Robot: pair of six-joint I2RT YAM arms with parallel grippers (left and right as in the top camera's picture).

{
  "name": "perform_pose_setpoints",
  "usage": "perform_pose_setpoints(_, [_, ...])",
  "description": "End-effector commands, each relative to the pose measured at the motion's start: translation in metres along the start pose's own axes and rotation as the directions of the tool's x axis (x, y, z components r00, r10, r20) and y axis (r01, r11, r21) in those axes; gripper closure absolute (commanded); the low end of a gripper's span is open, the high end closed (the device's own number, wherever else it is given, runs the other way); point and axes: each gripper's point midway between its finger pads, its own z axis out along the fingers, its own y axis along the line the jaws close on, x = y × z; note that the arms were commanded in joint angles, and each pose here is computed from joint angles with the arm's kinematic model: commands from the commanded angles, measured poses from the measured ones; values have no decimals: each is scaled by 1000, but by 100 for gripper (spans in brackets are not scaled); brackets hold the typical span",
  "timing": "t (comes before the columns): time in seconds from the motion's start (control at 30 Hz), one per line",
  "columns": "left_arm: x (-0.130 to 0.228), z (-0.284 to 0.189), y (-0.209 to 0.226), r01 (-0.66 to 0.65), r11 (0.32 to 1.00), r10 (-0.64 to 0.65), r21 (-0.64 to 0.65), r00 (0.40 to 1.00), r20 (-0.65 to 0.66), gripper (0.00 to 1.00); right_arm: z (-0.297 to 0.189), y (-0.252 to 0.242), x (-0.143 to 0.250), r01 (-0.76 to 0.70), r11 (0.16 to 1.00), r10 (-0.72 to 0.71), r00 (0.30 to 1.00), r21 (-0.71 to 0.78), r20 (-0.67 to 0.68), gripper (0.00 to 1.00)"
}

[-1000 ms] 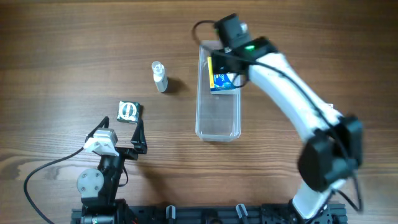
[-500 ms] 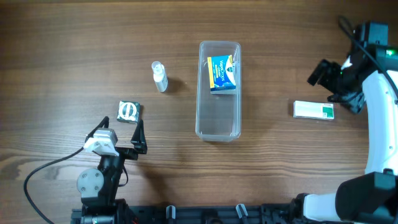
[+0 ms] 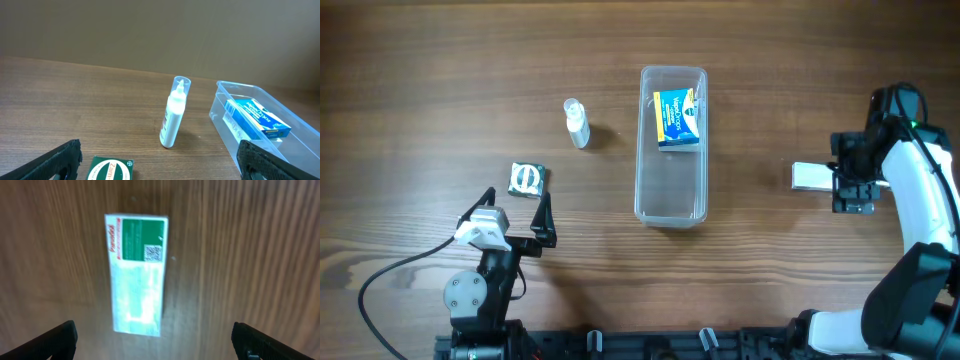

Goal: Pack container
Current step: 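Move the right gripper to the white-green Panadol box and grasp it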

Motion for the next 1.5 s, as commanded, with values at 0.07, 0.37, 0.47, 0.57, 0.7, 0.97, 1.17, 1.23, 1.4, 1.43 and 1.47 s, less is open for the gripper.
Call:
perform_pose_setpoints(0.07, [3, 0, 3, -5, 1000, 5, -15, 1000, -6, 0, 23, 1, -11, -47, 998, 44, 997, 40, 65, 0])
perform_pose_setpoints(0.37, [3, 0, 3, -5, 1000, 5, -14, 1000, -6, 0, 64, -6, -7, -51, 989, 45, 998, 140, 48, 0])
perform_pose_setpoints(0.47, [3, 0, 3, -5, 1000, 5, -15, 1000, -6, 0, 73, -9, -6, -49, 985, 42, 998, 167, 43, 1])
perform_pose_setpoints(0.57, [3, 0, 3, -5, 1000, 5, -14, 1000, -6, 0, 81, -17, -4, -44, 977, 37, 999, 209, 35, 0])
perform_pose_setpoints(0.7, [3, 0, 3, -5, 1000, 5, -14, 1000, -6, 0, 84, -19, -4, -43, 974, 37, 999, 220, 33, 5])
perform_pose_setpoints(0.97, [3, 0, 3, -5, 1000, 5, -15, 1000, -6, 0, 83, -20, -14, -44, 974, 24, 995, 224, 93, 38])
perform_pose_setpoints(1.17, [3, 0, 3, -5, 1000, 5, -15, 1000, -6, 0, 83, -20, -15, -44, 973, 22, 995, 227, 99, 50])
perform_pose_setpoints(1.23, [3, 0, 3, -5, 1000, 5, -14, 1000, -6, 0, 83, -20, -14, -44, 973, 23, 995, 227, 95, 50])
perform_pose_setpoints(1.4, [3, 0, 3, -5, 1000, 5, -14, 1000, -6, 0, 82, -1, -6, 91, 983, -95, 995, 162, 13, 53])
perform_pose_setpoints(1.43, [3, 0, 3, -5, 1000, 5, -14, 1000, -6, 0, 78, 9, -2, 143, 981, -141, 990, 131, -24, 55])
perform_pose_setpoints(1.47, [3, 0, 3, -5, 1000, 5, -14, 1000, -6, 0, 74, 18, 4, 182, 979, -177, 982, 95, -59, 56])
